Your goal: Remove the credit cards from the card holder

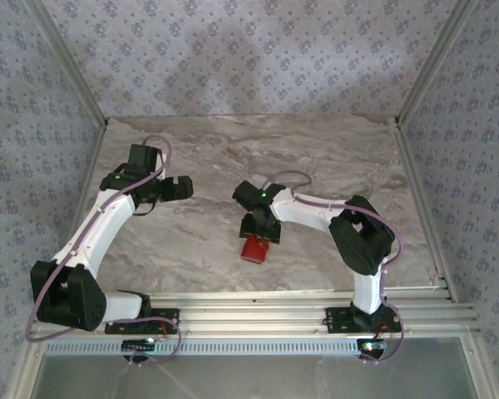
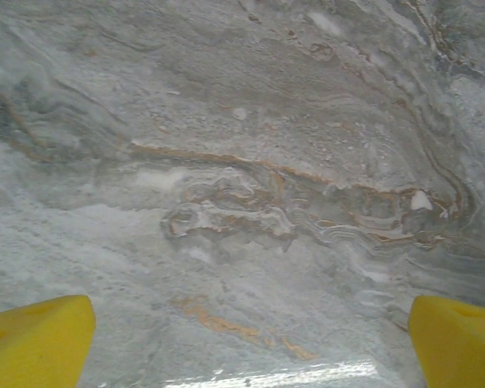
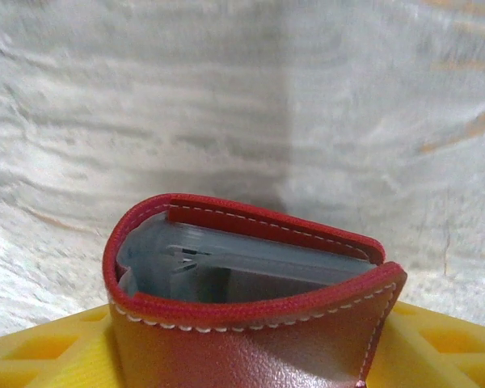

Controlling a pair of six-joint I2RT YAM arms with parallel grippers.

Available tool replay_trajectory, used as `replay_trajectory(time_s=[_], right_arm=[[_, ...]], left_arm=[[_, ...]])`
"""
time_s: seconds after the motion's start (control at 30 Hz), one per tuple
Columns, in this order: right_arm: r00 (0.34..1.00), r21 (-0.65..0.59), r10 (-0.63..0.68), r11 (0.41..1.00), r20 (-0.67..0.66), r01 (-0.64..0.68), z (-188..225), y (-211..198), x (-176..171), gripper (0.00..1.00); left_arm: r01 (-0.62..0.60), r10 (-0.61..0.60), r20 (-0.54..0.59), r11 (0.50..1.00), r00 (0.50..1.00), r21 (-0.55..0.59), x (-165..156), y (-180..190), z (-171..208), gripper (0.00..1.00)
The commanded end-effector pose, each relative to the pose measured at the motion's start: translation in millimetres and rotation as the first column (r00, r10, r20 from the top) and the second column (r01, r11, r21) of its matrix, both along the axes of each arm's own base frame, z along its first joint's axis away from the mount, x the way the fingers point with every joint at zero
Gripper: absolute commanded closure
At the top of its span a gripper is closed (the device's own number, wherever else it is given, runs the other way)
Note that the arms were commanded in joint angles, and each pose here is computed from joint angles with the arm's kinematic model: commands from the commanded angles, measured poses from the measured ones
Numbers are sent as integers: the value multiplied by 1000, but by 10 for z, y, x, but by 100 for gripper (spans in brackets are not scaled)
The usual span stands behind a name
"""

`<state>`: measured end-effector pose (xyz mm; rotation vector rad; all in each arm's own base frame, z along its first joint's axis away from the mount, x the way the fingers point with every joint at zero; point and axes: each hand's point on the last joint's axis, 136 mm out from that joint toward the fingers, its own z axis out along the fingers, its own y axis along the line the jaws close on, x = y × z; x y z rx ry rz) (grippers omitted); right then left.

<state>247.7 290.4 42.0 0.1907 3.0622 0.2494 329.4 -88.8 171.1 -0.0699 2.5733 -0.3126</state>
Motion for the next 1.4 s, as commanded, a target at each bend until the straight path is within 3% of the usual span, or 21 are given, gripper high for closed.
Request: replay_trajectory(time_s=[0.0,0.3,0.6,0.8,0.93,1.17,1.23,1.37], right_arm=[[1000,7,29,1000,-2,-29,28,-4,119,30],[998,82,56,995,30,-58,167,8,307,31],[989,217,81,970,125,-107,538,50,438,35],[973,270,57,955,224,-118,848,5,569,35],[952,333,24,934,304,-130,1056,29,706,35],[950,391,3,911,312,-131,1187,61,716,34],[954,388,6,913,299,-128,1143,63,715,34],[977,337,29,936,210,-101,863,60,669,34]], left_arm=[[-19,18,-7,995,1000,-95,84,-159,-50,0],[43,-42,11,962,999,-269,134,-496,-116,1],[227,-219,59,928,974,-294,10,-923,-121,4],[354,-352,82,845,932,-400,-154,-1279,-100,13],[435,-458,76,762,886,-481,-319,-1572,-98,22],[501,-559,77,663,826,-556,-550,-1860,-144,31],[493,-556,58,678,829,-545,-557,-1855,-197,31],[378,-437,-42,819,899,-431,-427,-1558,-428,32]])
